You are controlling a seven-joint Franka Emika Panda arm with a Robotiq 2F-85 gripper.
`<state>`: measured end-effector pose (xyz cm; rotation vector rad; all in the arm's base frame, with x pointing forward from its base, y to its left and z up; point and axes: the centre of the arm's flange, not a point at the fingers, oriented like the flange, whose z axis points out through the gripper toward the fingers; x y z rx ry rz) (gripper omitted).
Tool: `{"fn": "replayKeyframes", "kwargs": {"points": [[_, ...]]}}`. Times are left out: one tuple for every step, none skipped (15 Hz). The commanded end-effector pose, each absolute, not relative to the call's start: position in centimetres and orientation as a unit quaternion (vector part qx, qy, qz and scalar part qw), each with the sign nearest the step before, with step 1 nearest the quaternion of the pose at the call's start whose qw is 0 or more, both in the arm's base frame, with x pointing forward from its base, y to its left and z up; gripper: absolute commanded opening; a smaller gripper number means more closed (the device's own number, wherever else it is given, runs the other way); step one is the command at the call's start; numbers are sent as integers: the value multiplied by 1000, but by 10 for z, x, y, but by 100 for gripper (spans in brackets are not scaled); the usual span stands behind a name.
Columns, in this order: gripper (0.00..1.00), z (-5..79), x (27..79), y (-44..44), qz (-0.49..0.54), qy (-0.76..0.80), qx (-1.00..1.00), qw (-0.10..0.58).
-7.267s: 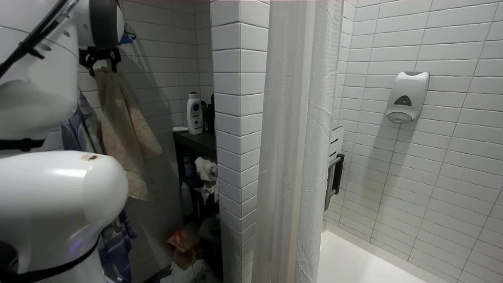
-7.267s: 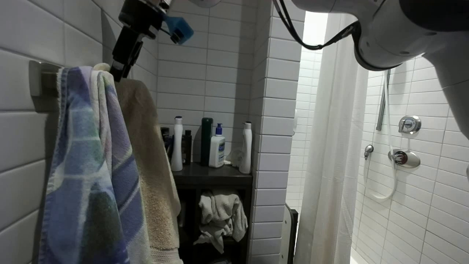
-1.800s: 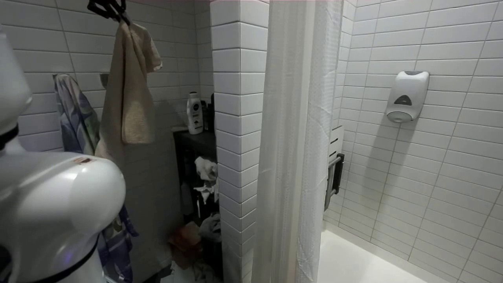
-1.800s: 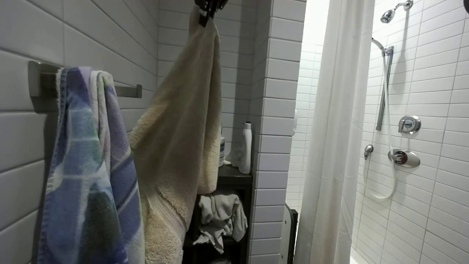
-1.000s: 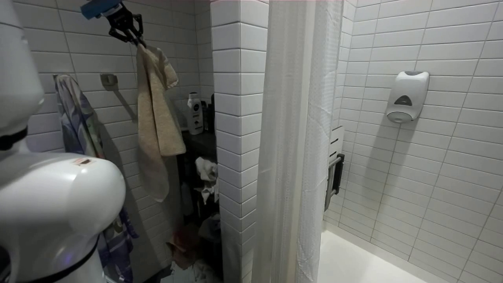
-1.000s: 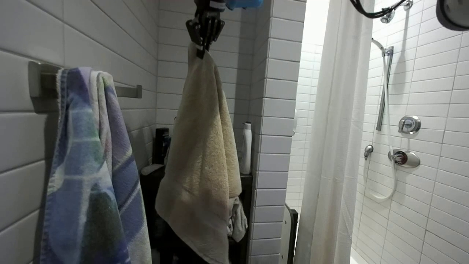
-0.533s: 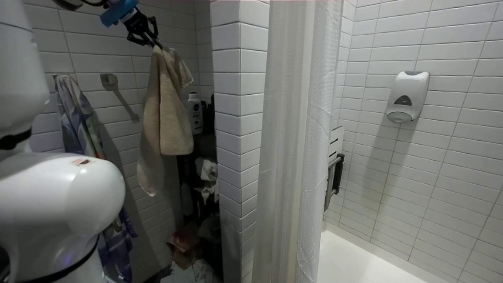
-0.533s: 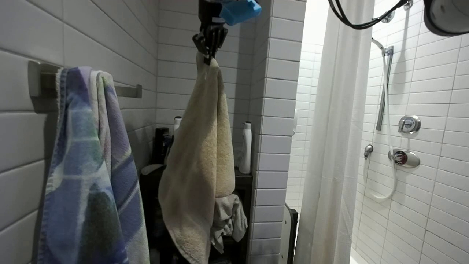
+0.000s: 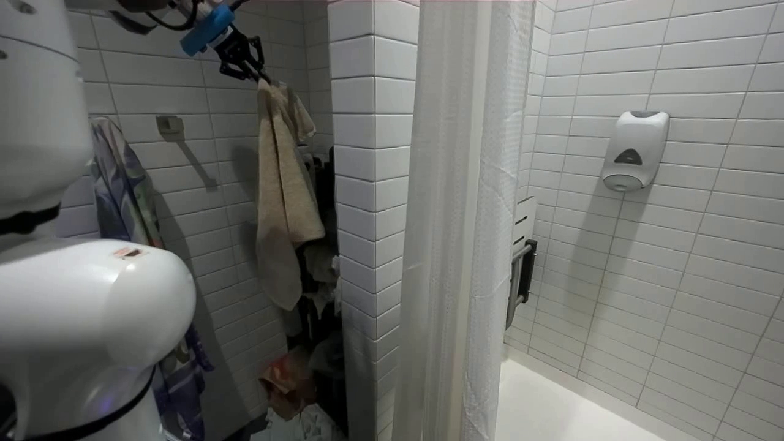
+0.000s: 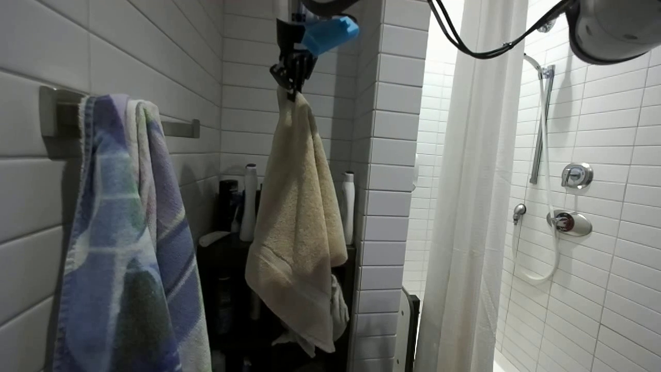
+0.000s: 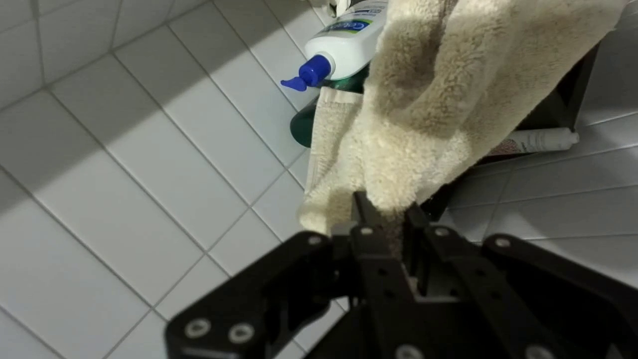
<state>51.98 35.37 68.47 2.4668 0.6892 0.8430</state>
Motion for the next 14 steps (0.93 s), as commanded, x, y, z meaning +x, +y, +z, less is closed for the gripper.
{"fn": "replayKeyframes", "kwargs": {"points": [[4,697,555,354,314,236,896,210],[4,694,561,353,312,234,897,208],[4,692,568,352,311,232,898,207],[4,689,573,351,309,232,899,205],[4,686,577,352,308,233,900,204],[4,680,580,354,304,235,901,202],[4,675,581,355,300,237,902,201],[4,670,583,357,296,239,903,199],[4,664,584,358,292,241,905,197],[4,659,583,360,287,244,905,195],[4,655,583,362,283,247,906,194],[4,650,582,364,279,250,907,192],[4,645,582,365,274,252,909,188],[4,640,580,367,269,254,911,183]]}}
